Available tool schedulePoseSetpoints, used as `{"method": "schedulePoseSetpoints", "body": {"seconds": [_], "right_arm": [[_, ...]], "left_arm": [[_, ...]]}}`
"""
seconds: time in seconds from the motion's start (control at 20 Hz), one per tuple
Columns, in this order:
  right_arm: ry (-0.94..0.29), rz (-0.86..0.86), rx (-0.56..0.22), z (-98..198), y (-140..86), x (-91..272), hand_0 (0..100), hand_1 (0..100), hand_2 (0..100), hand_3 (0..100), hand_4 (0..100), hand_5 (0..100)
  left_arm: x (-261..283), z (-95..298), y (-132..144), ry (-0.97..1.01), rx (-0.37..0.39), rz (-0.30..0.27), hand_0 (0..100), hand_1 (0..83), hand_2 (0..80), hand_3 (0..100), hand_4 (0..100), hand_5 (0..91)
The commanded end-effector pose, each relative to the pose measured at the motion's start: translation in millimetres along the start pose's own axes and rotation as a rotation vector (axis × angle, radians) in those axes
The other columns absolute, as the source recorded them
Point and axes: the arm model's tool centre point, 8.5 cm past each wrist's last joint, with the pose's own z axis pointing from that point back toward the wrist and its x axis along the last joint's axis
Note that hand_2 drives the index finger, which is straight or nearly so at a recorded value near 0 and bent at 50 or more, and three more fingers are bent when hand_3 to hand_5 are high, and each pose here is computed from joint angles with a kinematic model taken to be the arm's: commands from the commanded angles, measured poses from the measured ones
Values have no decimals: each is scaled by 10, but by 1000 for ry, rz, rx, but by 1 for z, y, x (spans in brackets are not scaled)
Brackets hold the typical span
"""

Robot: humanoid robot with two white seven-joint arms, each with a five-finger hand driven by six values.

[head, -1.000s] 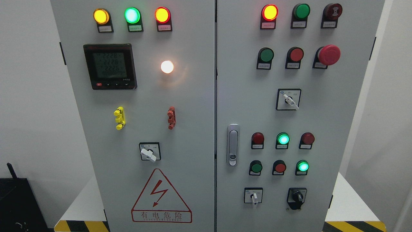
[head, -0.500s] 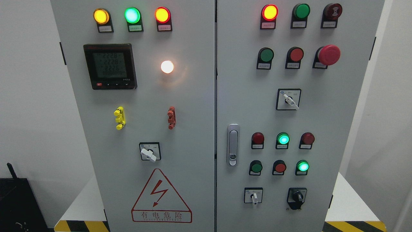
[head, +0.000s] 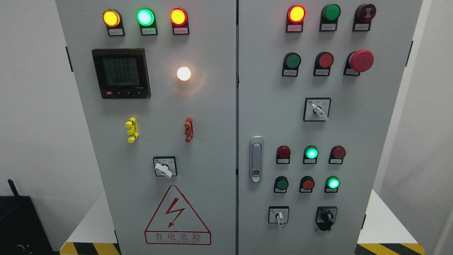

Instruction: Flip black knob to close circuit

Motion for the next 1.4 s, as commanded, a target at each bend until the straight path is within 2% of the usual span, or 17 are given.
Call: {"method": "schedulePoseSetpoints", "body": {"seconds": [0.0,0.05,0.1,0.2,0.3,0.35,0.4,0.45,0.5,0.55,0.6,0.7,0.8,0.85,1.1,1.25,1.35], "right_arm": [[-985,357,-20,138,45,306,0,112,161,332,253,138],[-1044,384,-25,154,50,319,0,126,263,461,361,262],[-1092,410,-32,169,54,328,0,132,289,495,378,286],[-1149,444,-81,182,53,339,0,159,385,631,488,427],[-1206,522,-188,188,47,351,0,179,449,700,560,499],[-1202,560,-230,191,41,355,0,200,522,754,608,579],[-1198,588,-265,193,35,357,0,214,539,771,627,600],[-1188,631,-302,194,28,360,0,241,600,809,670,656],[-1159,706,-363,196,18,363,0,259,627,835,691,692],[-1113,807,-457,199,3,366,0,279,661,860,707,726],[-1062,913,-576,203,-12,370,0,312,714,891,738,771],[-977,1061,-771,211,-30,379,0,346,764,932,763,804],[-875,1104,-908,216,-40,390,0,355,814,965,784,826],[-847,1111,-951,218,-43,397,0,355,841,988,804,845],[-783,1199,-1064,217,-39,428,0,319,891,1000,839,889],[-760,1178,-1089,210,-31,445,0,288,901,1000,844,897],[-738,1191,-1093,201,-29,450,0,224,904,1000,847,897]], "left_arm": [[0,0,0,1,0,-3,120,556,0,0,0,0],[-1,0,0,3,0,0,120,556,0,0,0,0],[0,0,0,1,0,0,120,556,0,0,0,0],[0,0,0,1,0,0,120,556,0,0,0,0],[0,0,0,1,0,0,120,556,0,0,0,0],[0,0,0,1,0,0,120,556,0,0,0,0],[0,0,0,1,0,0,120,556,0,0,0,0],[0,0,0,0,0,0,120,556,0,0,0,0],[0,0,0,1,0,0,120,556,0,0,0,0],[0,0,0,0,0,0,120,556,0,0,0,0],[-1,0,0,2,0,0,120,556,0,0,0,0],[0,0,0,1,0,0,120,556,0,0,0,0],[-1,0,0,2,0,0,120,556,0,0,0,0],[-1,0,0,3,0,0,120,556,0,0,0,0],[0,0,0,1,0,0,120,556,0,0,0,0],[0,0,0,1,0,0,120,556,0,0,0,0],[-1,0,0,2,0,0,120,556,0,0,0,0]]}}
